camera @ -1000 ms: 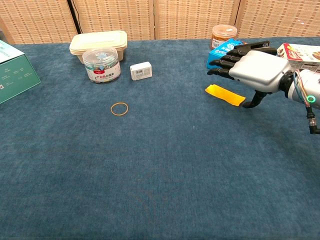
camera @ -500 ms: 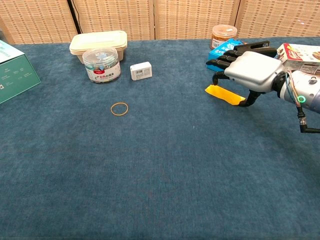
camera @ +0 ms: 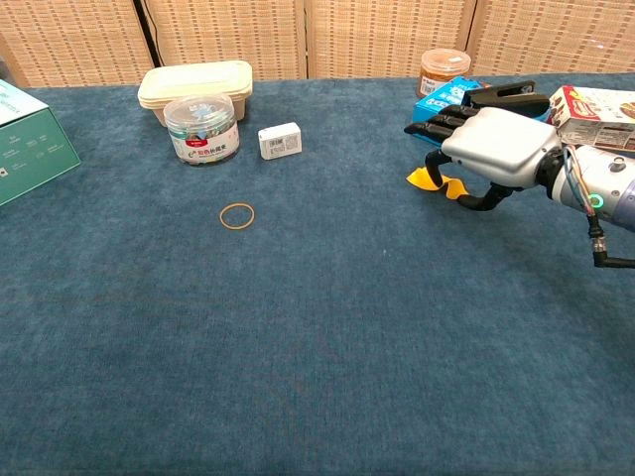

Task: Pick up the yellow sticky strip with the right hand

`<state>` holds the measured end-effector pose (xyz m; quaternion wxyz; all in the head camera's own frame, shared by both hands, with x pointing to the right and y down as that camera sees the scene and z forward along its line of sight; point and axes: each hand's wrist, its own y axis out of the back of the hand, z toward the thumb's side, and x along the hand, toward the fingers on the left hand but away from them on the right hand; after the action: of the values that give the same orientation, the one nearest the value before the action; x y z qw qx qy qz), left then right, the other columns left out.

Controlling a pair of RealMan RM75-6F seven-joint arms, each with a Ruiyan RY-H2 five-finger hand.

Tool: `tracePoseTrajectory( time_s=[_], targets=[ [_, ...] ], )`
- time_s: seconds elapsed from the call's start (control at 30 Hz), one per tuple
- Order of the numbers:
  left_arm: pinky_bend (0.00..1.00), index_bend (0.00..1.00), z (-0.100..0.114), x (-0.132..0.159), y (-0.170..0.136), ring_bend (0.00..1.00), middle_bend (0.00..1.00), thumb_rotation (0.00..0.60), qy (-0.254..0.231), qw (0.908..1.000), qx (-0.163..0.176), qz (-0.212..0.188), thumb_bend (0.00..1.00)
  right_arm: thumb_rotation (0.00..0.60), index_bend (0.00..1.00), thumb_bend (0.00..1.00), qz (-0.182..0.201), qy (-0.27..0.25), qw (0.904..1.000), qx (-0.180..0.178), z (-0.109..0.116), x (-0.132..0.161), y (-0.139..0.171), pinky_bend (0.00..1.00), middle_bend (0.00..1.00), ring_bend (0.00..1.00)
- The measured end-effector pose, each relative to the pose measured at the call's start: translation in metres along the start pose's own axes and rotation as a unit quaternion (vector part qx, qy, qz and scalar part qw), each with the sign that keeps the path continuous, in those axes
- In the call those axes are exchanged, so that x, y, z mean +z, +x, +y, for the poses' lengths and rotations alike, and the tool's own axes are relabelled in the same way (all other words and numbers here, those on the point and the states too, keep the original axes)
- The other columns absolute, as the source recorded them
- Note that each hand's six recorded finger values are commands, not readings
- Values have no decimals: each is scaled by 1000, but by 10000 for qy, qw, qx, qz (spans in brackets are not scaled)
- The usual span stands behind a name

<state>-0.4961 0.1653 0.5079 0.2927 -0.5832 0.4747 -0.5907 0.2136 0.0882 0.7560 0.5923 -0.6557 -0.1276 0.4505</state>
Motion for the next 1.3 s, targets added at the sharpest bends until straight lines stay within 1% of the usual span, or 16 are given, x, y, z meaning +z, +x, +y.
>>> tracePoseTrajectory(
  time_s=[0.43,0.67,0.8,0.9,1.0,1.13,1.3],
  targets=[
    [0,0,0,0,0,0,0,600,-3,10000,-8,-3,0,600,561,478,-53,-55,10000,-56,0,1,-1,0,0,0],
    [0,0,-1,0,0,0,0,600,2,10000,-20,-16,0,600,596,521,-108,-57,9998,-171,5,-1,-6,0,0,0],
    [0,0,0,1,-1,0,0,600,12,10000,-17,-21,0,600,611,524,-173,-103,9996,-198,10,-4,-13,0,0,0],
    [0,0,0,0,-2,0,0,600,-3,10000,-1,-13,0,600,614,526,-208,-87,9993,-288,18,-7,-18,0,0,0],
    [0,0,0,-1,-1,0,0,600,-6,10000,-27,-6,0,600,616,528,-224,-77,9987,-451,30,-10,-24,0,0,0],
    [0,0,0,0,-1,0,0,600,-19,10000,-41,-28,0,600,618,529,-255,-99,9969,-731,50,-12,-34,0,0,0],
    [0,0,0,-1,-2,0,0,600,-47,10000,-42,-29,0,600,623,530,-416,-323,9926,-1094,76,-16,-44,0,0,0]
  ],
)
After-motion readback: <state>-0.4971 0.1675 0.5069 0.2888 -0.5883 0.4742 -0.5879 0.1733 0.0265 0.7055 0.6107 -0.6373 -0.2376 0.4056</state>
